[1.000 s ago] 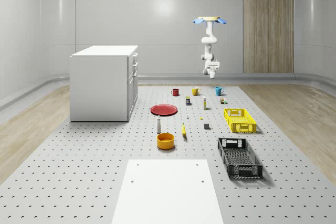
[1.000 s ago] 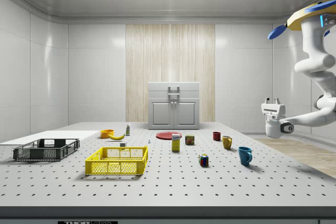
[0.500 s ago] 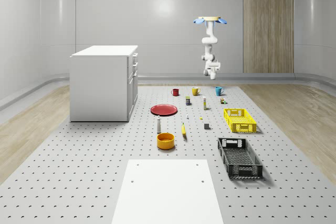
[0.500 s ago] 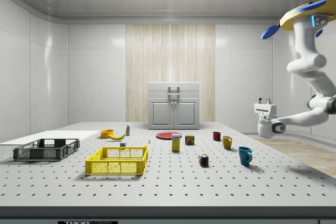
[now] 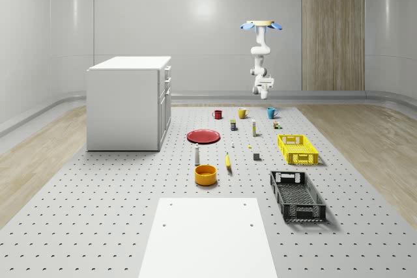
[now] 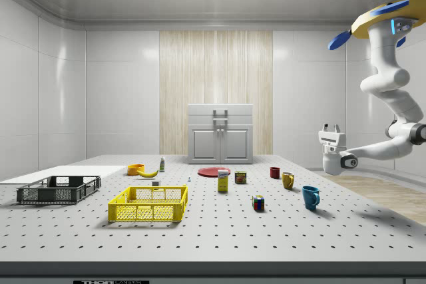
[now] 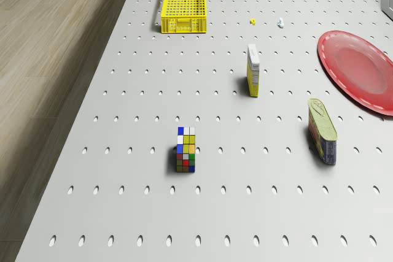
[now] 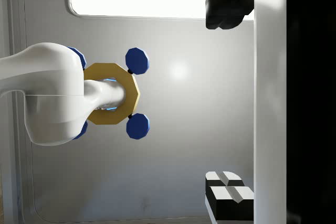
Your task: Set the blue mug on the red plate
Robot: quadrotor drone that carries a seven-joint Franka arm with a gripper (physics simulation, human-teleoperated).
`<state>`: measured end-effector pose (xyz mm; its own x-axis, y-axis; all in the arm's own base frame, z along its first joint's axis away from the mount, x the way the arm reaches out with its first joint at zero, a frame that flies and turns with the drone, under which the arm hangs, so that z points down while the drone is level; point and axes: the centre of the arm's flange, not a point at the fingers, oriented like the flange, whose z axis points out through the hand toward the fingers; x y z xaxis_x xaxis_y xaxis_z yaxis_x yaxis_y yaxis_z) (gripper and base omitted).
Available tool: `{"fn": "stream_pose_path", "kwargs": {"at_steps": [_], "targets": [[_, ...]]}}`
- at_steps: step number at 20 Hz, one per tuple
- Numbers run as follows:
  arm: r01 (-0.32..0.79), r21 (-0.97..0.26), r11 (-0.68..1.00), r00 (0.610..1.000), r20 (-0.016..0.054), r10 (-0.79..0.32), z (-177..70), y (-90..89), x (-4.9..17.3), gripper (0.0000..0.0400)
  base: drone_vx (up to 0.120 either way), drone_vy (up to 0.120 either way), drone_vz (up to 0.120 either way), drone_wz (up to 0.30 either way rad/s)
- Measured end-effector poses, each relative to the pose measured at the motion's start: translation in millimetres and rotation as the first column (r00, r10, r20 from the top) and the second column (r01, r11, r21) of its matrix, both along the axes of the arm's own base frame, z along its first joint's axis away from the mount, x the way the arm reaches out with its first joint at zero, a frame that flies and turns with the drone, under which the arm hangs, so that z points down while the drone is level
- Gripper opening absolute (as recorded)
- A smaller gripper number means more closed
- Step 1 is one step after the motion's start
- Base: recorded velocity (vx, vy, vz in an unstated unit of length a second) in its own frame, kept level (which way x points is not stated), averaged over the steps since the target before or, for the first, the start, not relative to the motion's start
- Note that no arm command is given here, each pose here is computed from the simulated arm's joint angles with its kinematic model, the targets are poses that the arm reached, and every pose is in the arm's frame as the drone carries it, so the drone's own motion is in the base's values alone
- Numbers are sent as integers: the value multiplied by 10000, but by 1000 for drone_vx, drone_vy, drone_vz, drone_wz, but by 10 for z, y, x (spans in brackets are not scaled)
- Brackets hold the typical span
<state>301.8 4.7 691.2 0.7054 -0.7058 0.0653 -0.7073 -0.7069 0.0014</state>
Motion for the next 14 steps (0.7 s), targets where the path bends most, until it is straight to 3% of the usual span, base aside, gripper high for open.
{"fn": "stream_pose_path", "kwargs": {"at_steps": [8, 14], "targets": [[40, -1345, 9909, 10000, 62, -32, -16, 133, -6, 400, 0, 0, -10, 0], [139, -4324, 9016, 9999, 120, -97, -121, 425, -6, 400, 0, 0, 0, 0]]}}
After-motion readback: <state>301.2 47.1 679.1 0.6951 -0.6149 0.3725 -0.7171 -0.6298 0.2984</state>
